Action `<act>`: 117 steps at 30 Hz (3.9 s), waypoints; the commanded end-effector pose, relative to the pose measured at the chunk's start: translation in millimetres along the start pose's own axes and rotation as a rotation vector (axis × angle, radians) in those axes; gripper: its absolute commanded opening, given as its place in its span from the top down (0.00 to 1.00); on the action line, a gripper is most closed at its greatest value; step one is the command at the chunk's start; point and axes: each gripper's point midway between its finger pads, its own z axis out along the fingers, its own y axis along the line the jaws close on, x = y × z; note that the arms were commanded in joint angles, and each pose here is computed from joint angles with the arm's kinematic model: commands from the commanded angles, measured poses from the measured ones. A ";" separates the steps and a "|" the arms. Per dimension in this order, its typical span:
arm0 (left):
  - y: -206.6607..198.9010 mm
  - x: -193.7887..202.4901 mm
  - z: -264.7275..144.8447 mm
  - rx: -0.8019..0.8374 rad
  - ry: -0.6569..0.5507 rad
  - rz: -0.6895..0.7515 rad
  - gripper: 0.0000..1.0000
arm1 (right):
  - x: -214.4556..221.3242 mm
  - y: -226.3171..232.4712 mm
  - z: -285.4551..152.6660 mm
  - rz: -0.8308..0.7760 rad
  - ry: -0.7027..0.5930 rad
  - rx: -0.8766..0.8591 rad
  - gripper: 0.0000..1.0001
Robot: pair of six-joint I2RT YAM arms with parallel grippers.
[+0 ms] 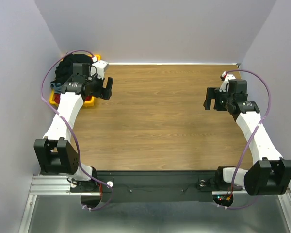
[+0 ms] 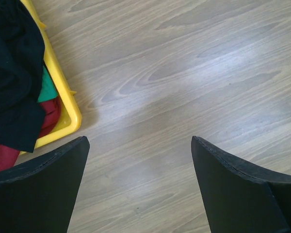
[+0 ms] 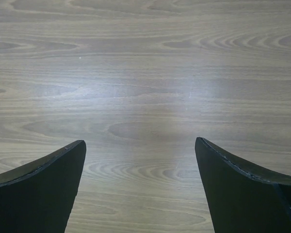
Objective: Fold and stack the t-shirts
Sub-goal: Grab the tshirt from the pile, then move the tshirt to the center of the board
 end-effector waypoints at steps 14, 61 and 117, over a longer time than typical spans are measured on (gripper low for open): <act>152.8 -91.7 -8.8 -0.318 -0.073 -0.123 0.01 | -22.4 9.5 -6.3 -0.053 -0.026 -0.059 0.00; 155.0 -216.6 -25.2 -0.268 -0.445 0.001 1.00 | -15.0 0.9 8.1 -0.049 0.023 -0.021 0.00; -139.6 7.8 76.7 0.435 -0.014 0.412 0.11 | 59.6 33.6 105.5 -0.005 0.368 -0.341 0.34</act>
